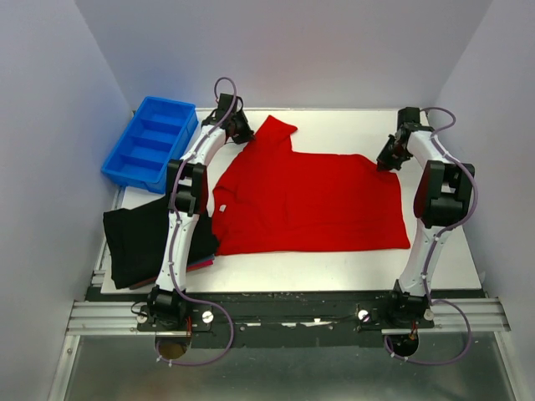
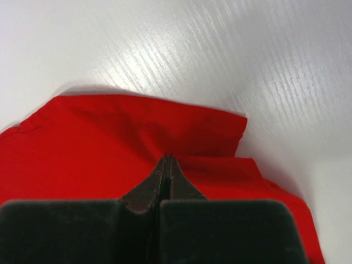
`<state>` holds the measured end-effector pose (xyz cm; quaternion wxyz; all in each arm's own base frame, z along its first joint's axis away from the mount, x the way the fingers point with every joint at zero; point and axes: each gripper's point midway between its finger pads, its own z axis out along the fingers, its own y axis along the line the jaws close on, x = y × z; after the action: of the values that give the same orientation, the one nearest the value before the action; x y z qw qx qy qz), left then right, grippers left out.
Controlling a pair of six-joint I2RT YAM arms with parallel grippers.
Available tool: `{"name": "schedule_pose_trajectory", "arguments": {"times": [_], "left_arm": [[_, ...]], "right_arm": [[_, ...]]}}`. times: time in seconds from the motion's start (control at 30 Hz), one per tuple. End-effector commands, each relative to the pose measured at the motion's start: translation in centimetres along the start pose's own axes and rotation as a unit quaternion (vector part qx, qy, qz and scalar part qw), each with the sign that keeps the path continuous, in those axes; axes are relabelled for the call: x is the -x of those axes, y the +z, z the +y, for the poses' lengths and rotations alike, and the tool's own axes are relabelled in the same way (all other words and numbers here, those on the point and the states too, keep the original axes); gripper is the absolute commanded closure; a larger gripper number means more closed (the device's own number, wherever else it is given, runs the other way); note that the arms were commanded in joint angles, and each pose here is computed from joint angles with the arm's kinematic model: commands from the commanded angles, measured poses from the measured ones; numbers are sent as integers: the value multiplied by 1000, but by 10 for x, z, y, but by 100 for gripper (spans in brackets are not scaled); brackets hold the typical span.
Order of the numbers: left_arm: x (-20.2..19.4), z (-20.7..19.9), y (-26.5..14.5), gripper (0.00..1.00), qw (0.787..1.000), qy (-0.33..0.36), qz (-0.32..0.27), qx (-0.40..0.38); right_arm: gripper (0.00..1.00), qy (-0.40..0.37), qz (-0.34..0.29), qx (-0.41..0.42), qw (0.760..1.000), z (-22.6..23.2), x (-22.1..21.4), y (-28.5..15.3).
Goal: Fold and stack the t-shirts
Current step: Grap the side of the flattened tshirt furthest away from the robot with both arms
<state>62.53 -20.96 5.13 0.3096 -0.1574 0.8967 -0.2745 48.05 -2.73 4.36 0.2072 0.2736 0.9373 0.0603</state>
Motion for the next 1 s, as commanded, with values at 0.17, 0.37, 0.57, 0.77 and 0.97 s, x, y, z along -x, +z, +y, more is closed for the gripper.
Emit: {"name": "schedule_pose_trajectory", "arguments": {"times": [0.17, 0.37, 0.57, 0.77, 0.97], "left_arm": [[13, 1, -16, 100, 1000, 16, -15, -15], [19, -7, -37, 100, 999, 30, -32, -18], [16, -9, -43, 100, 999, 39, -30, -16], [13, -7, -49, 100, 998, 48, -31, -7], [15, -6, -53, 100, 998, 59, -36, 3]], "right_arm": [[99, -14, -8, 42, 999, 12, -3, -20], [99, -14, -10, 60, 998, 11, -25, -28], [99, -23, -8, 41, 999, 5, -53, -33], [98, 3, -5, 23, 1000, -9, -81, -40], [66, 18, -67, -20, 997, -28, -69, -62]]}}
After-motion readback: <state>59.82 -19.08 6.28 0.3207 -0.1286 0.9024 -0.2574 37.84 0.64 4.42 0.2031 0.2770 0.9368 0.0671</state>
